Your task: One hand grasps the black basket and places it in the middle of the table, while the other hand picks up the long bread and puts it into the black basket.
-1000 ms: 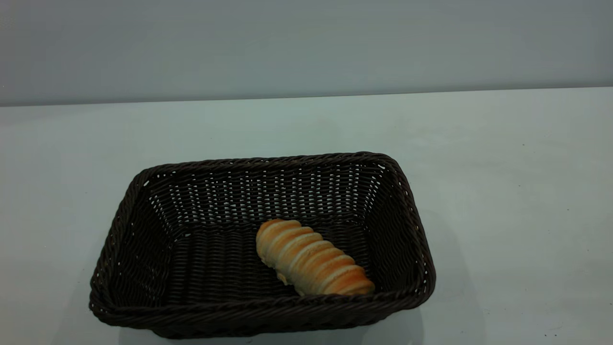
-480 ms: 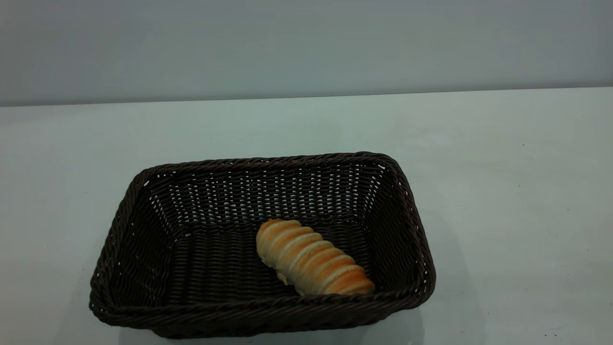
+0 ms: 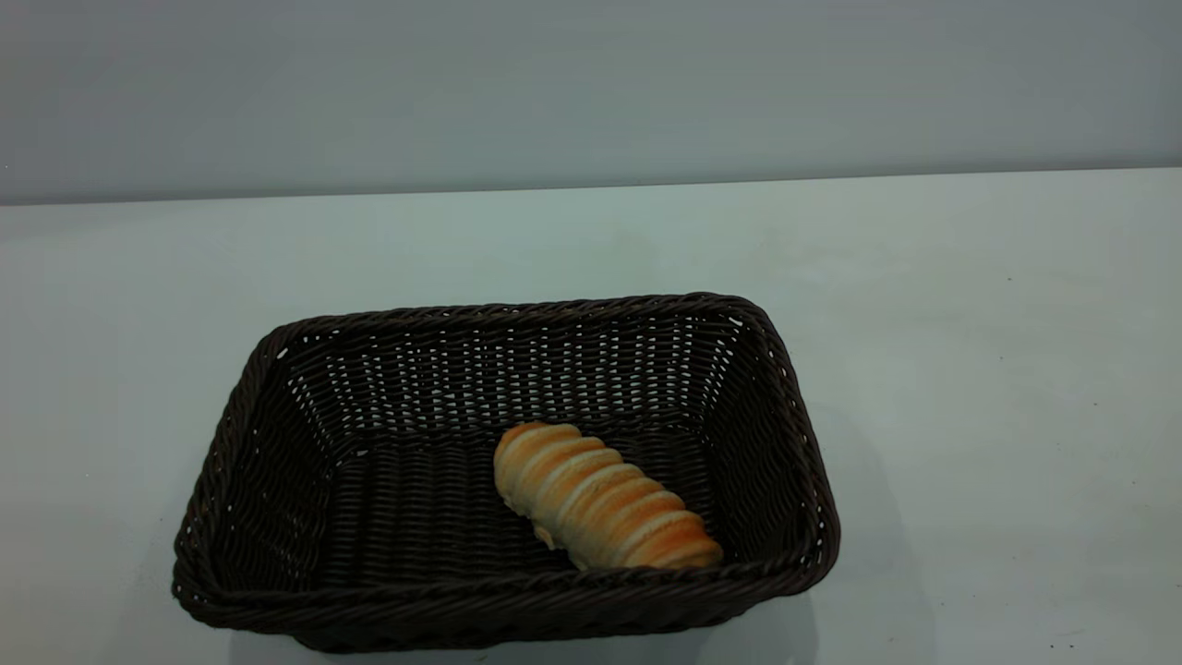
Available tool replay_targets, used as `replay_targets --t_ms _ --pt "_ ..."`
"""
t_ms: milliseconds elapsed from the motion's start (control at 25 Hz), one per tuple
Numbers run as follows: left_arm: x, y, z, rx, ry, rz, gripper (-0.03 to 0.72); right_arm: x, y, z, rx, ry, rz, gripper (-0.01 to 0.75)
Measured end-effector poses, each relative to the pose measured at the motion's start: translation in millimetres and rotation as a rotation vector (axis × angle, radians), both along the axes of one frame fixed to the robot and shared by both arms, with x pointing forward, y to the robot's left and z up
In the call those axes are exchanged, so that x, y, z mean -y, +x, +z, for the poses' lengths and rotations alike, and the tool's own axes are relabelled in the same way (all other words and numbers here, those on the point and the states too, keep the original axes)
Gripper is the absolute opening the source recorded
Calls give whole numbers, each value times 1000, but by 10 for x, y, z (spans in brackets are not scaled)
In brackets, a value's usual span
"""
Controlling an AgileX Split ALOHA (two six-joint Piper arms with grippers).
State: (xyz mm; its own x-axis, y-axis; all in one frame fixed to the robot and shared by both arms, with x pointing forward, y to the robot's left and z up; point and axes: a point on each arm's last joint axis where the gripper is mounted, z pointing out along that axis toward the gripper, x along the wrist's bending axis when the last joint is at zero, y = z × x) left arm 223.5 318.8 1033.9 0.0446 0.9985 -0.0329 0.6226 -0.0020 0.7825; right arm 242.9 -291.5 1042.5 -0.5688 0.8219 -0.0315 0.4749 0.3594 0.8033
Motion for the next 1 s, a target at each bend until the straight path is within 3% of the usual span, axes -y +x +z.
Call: replay_targets --t_ms 640,800,1000 --pt "0 0 0 0 -1 3 594 1 2 0 0 0 -19 237" --pt "16 -19 0 0 -1 106 594 6 10 0 0 0 -124 237" --pt "45 -43 0 0 -1 262 594 21 29 0 0 0 -381 237"
